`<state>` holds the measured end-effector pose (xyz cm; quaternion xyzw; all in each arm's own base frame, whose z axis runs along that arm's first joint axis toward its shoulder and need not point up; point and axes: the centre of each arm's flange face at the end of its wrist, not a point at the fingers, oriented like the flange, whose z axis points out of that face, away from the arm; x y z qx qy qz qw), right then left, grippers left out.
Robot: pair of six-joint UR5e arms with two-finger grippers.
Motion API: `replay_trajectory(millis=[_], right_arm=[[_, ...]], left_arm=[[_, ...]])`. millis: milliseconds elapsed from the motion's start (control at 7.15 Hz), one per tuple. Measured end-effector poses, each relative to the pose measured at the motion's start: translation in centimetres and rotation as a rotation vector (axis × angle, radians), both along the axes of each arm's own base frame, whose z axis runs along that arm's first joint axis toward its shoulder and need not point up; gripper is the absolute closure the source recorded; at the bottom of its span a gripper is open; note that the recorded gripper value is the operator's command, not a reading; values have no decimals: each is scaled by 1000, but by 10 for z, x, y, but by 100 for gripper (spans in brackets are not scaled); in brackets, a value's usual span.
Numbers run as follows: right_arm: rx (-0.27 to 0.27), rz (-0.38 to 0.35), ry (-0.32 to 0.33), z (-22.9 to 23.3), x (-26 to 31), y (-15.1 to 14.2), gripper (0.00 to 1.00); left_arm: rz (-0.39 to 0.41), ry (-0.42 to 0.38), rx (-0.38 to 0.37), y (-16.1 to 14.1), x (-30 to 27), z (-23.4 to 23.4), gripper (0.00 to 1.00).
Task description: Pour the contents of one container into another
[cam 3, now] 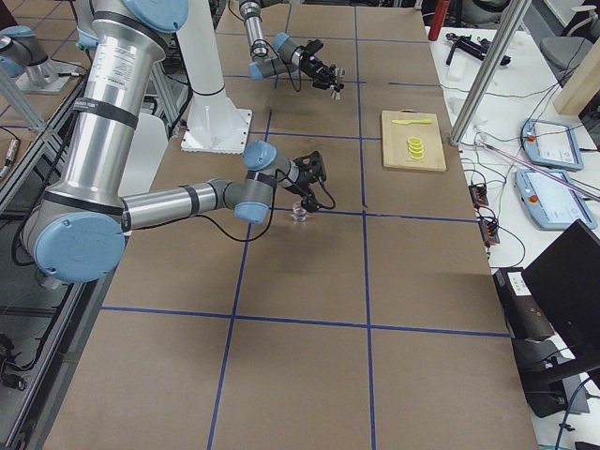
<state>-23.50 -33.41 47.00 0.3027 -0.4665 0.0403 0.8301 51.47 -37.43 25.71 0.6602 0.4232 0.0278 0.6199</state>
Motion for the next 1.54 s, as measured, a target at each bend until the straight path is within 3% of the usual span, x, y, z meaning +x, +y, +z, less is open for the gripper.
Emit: replay_trajectory(millis=[559, 978, 1538], right_arm=[[188, 255, 120, 4, -81, 81, 1], [199, 397, 117, 21, -109, 118, 1], [209, 463, 124, 68, -123, 132, 2]], left_arm=[[27, -25, 8, -5, 11, 1, 100], [27, -33, 6, -8, 13, 4, 100], [25, -34, 4, -9, 14, 5, 100]])
